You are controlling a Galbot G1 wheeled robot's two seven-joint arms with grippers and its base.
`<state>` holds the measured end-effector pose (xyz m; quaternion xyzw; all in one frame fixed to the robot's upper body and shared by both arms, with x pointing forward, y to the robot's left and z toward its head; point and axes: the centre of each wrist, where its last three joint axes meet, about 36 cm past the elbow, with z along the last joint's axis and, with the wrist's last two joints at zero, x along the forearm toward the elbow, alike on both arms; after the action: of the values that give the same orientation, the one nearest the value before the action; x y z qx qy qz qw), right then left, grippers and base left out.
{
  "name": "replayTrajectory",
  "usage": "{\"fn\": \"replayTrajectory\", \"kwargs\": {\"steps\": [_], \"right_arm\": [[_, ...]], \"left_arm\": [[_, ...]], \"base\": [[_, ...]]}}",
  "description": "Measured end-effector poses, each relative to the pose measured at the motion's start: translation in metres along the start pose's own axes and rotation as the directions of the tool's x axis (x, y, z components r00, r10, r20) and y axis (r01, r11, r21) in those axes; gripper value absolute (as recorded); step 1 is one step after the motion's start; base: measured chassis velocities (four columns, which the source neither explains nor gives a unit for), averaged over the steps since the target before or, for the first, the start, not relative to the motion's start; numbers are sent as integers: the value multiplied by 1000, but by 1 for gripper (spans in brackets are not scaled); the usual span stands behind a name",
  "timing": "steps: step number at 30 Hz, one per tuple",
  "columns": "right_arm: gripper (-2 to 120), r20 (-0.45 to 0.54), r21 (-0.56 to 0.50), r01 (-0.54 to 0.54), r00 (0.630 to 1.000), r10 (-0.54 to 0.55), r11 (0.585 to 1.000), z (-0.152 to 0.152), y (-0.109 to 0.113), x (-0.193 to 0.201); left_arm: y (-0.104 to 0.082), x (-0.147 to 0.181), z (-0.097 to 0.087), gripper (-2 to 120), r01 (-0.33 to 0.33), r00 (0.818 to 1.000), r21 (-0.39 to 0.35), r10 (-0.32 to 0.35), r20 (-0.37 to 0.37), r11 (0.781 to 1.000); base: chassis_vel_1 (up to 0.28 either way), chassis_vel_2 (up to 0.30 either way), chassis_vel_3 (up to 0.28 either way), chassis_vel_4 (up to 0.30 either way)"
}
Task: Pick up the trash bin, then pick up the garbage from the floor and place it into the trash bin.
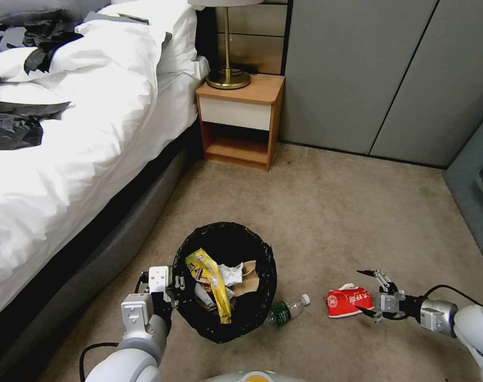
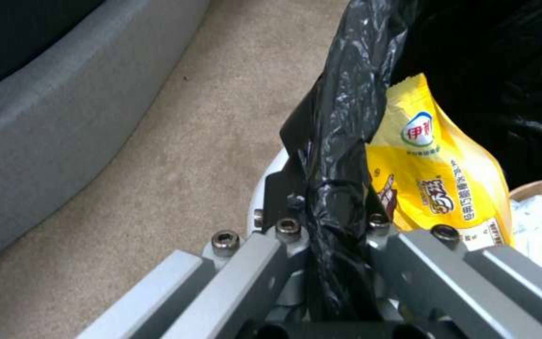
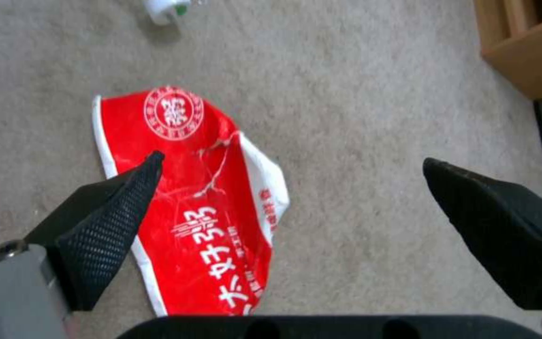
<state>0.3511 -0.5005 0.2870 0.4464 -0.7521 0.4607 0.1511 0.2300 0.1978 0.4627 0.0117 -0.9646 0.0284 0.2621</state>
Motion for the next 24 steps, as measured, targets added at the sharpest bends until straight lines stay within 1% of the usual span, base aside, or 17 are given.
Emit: {"fn": "replayTrajectory", "kwargs": {"steps": [2,4,7,9,12,18,24], "right_arm": [[100,-3,-4,-1,1000,1,1000,2,1,-1],[100,-17,-21,-8,1000,8,1000,12,2,-9],[100,-25,-41,-12,1000,11,999,19,5,-16],[98,-31,-56,-15,999,13,998,24,7,-20],[92,-35,-85,-25,999,22,996,32,10,-33],[89,-30,-103,-32,999,29,994,36,8,-46],[89,-12,-124,-33,999,32,992,34,7,-70]], "left_arm": [[0,0,0,0,0,1000,0,0,0,1000],[0,1,1,0,3,1000,-1,-3,0,1000],[0,1,1,0,5,1000,-2,-5,-1,1000],[0,1,1,0,5,1000,-2,-5,-1,1000],[0,2,1,0,8,1000,-3,-8,-2,1000],[0,2,1,0,11,1000,-3,-11,-2,1000],[0,1,2,0,14,1000,-3,-14,-4,1000]], "base": [[0,0,0,0],[0,0,0,0],[0,0,0,0],[0,0,0,0],[0,0,0,0],[0,0,0,0],[0,0,0,0]]}}
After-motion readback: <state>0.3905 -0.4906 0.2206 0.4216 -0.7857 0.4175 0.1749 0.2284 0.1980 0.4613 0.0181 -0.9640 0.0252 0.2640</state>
